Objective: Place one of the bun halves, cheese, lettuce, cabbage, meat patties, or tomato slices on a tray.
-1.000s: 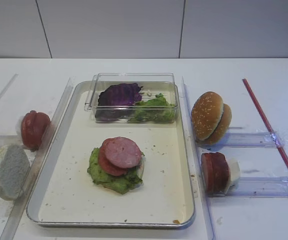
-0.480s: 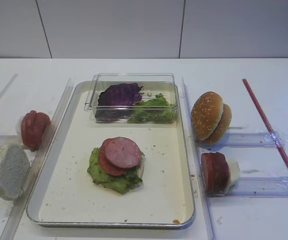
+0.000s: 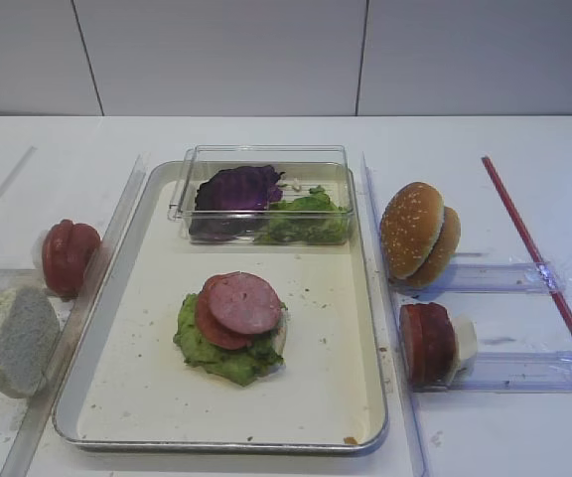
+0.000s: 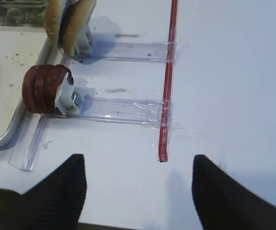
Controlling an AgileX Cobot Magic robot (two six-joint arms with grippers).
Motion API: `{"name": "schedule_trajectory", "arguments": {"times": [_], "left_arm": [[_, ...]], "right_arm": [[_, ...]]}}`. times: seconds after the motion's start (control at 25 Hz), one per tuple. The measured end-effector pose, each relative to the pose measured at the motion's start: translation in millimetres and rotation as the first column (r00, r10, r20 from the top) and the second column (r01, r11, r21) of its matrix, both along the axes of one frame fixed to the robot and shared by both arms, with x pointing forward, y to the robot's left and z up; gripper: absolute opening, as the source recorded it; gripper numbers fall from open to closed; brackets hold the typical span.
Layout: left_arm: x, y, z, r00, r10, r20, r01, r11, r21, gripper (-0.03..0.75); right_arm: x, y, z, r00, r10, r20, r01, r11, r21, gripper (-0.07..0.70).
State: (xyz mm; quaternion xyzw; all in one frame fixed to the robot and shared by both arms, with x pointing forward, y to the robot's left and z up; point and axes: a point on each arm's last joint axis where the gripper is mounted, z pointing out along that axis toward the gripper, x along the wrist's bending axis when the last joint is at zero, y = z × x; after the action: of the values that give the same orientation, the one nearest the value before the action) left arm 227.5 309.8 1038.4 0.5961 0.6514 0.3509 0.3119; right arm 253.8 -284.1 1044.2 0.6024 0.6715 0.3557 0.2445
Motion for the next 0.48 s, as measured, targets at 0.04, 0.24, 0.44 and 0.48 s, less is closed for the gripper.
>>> {"name": "schedule_trajectory", "arguments": {"times": [0.04, 0.24, 0.44, 0.48], "left_arm": [[0.0, 0.0, 0.0, 1.0, 0.0, 0.0, 0.0, 1.0, 0.0, 0.412], [0.0, 0.0, 0.0, 1.0, 0.0, 0.0, 0.0, 1.0, 0.0, 0.412], [0.0, 0.0, 0.0, 1.0, 0.0, 0.0, 0.0, 1.0, 0.0, 0.412], [0.0, 0.0, 0.0, 1.0, 0.0, 0.0, 0.0, 1.0, 0.0, 0.412]], "right_arm": [[-1.9, -0.1, 0.2, 1.0, 0.0, 0.013, 0.0, 1.0, 0.001, 0.486], [-11.3, -0.5, 0.8, 0.997, 0.006, 0.079, -0.006, 1.0, -0.005, 0.486], [-17.2, -0.7, 0.8, 0.993, 0.008, 0.119, -0.007, 1.0, -0.006, 0.486], [-18.0, -0.7, 0.8, 0.992, 0.009, 0.125, -0.008, 1.0, -0.007, 0.486]]}}
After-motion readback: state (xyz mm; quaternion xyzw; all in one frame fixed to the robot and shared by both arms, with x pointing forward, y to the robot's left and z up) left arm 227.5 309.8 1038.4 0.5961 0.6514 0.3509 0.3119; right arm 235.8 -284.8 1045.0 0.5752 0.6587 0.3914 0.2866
